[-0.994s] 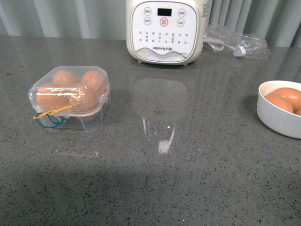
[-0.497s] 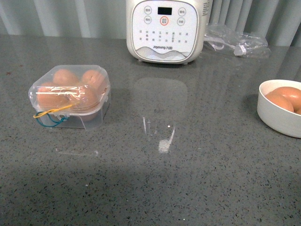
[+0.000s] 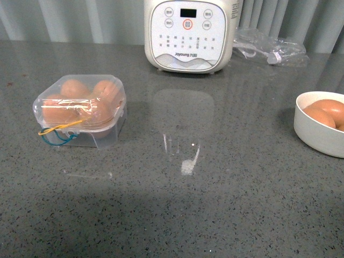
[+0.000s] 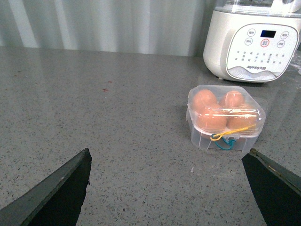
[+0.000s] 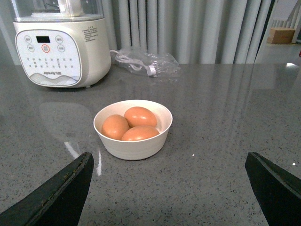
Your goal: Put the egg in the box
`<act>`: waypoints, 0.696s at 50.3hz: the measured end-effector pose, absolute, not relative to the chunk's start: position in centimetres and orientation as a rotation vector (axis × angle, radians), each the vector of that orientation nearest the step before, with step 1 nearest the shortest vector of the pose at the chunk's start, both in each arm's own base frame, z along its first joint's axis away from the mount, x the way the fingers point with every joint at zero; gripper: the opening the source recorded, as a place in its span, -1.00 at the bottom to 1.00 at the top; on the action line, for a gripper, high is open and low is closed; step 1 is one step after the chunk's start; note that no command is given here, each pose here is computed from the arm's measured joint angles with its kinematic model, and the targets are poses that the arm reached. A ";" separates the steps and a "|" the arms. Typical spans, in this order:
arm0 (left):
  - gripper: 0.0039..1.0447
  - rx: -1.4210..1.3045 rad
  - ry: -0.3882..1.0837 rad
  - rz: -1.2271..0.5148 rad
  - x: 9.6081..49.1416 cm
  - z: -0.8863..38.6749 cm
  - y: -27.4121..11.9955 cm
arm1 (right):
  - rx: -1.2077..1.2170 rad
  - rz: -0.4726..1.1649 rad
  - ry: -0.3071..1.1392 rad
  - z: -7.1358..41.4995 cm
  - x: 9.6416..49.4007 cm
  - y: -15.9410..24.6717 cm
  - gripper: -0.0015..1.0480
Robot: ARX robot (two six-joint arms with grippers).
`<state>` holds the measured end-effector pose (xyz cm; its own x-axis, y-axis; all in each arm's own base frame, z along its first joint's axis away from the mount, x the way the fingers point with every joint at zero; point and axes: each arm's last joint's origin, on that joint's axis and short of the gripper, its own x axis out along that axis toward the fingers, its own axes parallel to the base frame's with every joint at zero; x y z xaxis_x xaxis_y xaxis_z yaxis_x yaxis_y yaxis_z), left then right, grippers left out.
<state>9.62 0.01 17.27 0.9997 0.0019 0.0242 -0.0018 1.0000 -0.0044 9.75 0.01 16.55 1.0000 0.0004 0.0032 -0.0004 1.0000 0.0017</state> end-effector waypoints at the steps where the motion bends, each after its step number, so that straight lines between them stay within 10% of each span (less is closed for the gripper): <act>1: 0.88 -0.004 -0.024 0.002 9.6 17.3 0.0 | 0.002 0.000 -0.003 16.6 9.8 0.0 0.87; 35: 0.88 -0.004 -0.024 0.002 9.6 17.3 0.0 | 0.002 0.000 -0.003 16.6 9.8 0.0 0.87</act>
